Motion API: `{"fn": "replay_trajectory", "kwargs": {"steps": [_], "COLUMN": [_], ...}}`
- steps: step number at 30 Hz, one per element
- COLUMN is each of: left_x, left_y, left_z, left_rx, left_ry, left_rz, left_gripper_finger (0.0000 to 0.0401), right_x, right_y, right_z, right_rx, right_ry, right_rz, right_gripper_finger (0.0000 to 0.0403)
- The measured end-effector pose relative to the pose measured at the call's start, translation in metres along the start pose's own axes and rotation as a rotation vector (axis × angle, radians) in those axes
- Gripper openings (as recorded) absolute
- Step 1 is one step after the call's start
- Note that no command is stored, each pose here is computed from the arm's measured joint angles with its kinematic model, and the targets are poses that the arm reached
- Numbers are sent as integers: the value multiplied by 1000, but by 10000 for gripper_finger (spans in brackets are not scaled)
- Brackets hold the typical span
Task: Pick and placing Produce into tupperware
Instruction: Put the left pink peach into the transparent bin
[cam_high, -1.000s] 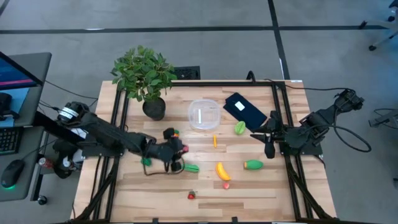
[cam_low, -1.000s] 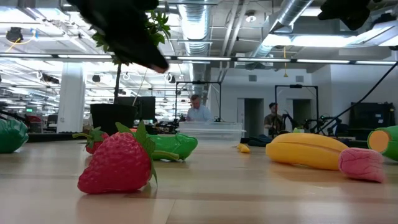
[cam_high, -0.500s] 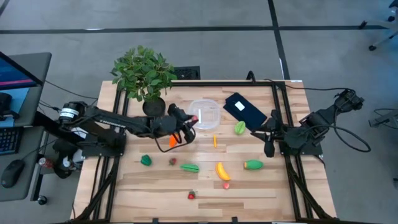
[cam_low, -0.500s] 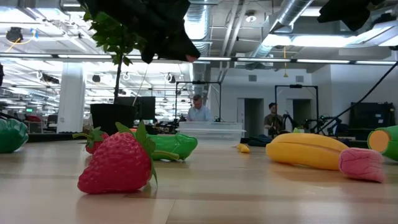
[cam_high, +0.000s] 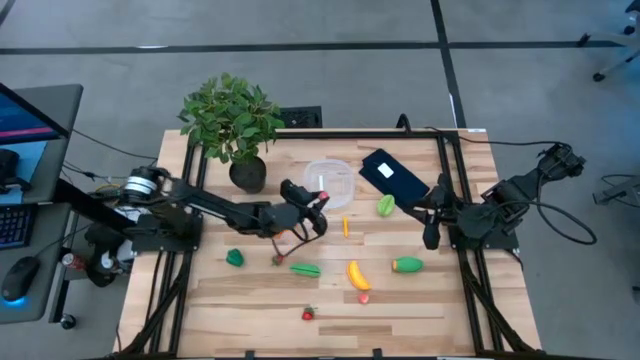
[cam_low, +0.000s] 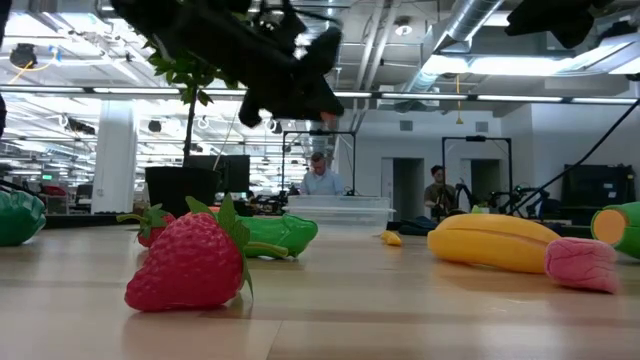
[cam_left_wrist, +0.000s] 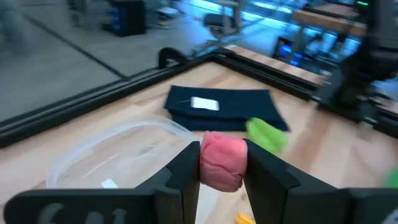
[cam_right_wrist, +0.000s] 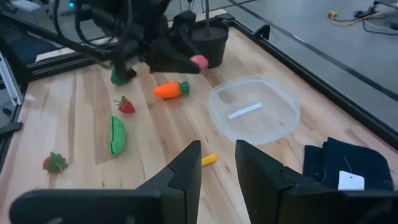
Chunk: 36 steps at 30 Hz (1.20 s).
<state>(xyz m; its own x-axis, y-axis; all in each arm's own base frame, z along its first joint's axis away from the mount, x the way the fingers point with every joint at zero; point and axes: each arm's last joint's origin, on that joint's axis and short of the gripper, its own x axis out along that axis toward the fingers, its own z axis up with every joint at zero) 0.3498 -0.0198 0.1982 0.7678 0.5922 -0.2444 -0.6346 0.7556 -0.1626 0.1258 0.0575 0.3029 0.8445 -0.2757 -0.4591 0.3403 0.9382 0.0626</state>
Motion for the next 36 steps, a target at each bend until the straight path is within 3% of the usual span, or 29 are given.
{"fn": "replay_trajectory", "kwargs": {"steps": [3, 9, 18, 24, 36], "left_x": [15, 48, 83, 97, 97], "left_y": [-9, -21, -6, 18, 25], "left_z": [-5, -6, 14, 16, 13], "left_rx": [-34, 8, 12, -37, 38], "left_ry": [0, 114, 269, 359, 414], "left_rz": [34, 117, 162, 151, 159], "left_gripper_finger": [96, 96, 96, 96, 96], "right_x": [0, 0, 1, 2, 7], "right_y": [0, 0, 1, 2, 6], "right_z": [0, 0, 0, -1, -3], "right_rx": [16, 18, 21, 11, -14], "right_ry": [0, 0, 3, 8, 25], "right_rz": [0, 0, -2, -5, -21], "right_gripper_finger": [93, 93, 93, 93, 93]}}
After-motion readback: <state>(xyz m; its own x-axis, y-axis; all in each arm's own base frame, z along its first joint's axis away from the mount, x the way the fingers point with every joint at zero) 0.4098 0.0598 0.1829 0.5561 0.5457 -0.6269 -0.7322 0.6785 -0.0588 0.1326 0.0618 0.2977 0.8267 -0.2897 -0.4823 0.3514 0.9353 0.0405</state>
